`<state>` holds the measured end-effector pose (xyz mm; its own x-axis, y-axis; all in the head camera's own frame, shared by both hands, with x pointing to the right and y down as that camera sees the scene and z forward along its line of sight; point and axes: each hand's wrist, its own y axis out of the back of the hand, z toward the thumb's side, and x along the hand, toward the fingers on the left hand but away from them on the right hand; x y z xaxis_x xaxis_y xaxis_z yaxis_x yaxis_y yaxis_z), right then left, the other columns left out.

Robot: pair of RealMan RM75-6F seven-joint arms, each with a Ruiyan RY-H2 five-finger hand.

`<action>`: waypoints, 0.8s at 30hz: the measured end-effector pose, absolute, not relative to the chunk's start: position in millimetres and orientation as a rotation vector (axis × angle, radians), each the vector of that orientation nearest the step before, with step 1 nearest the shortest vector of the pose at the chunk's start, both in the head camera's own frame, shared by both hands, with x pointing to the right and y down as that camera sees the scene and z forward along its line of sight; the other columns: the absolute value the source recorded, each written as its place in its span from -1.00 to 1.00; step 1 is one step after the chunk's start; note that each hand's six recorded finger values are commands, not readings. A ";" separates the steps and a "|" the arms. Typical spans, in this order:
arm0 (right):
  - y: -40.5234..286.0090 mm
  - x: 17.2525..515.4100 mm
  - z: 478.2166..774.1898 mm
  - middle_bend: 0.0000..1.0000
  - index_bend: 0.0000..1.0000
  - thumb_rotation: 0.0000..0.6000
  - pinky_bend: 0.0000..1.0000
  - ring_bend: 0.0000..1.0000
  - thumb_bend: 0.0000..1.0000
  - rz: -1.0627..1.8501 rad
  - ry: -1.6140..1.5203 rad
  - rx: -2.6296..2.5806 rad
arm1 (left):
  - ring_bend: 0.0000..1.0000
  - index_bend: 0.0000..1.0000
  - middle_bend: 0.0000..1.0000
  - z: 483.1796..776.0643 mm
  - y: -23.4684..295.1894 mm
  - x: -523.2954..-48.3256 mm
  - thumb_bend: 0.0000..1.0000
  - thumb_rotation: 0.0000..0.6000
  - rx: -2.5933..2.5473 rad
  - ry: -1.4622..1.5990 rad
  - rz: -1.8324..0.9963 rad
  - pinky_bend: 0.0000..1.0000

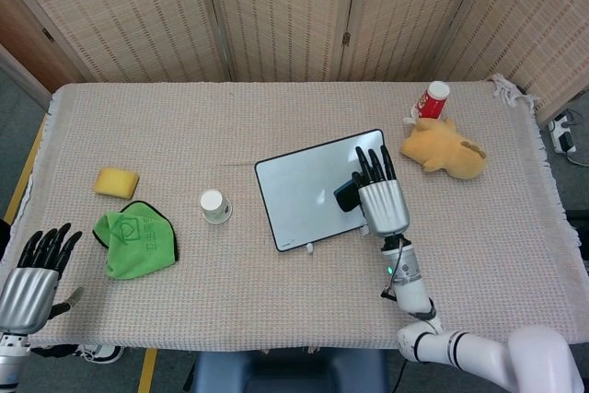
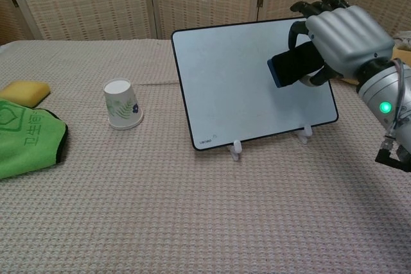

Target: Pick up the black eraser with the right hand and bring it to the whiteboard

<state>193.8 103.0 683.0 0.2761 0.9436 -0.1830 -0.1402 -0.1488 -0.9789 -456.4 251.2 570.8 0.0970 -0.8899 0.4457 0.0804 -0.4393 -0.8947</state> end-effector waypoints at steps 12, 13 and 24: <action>91.2 183.3 696.1 -0.79 0.29 1.00 -1.00 -0.82 -0.49 1.190 -0.819 -1.331 | -1.00 -1.00 -1.00 570.7 250.8 -457.6 -0.48 1.00 -1.559 0.821 -1.468 -1.00; 90.5 183.7 697.8 -0.80 0.26 1.00 -1.00 -0.83 -0.49 1.196 -0.819 -1.330 | -1.00 -1.00 -1.00 570.8 250.8 -457.6 -0.48 1.00 -1.560 0.820 -1.468 -1.00; 89.1 185.9 703.5 -1.00 -0.82 1.00 -1.00 -0.92 -0.49 1.220 -0.836 -1.357 | -1.00 -1.00 -1.00 572.9 250.7 -457.7 -0.48 1.00 -1.558 0.811 -1.488 -1.00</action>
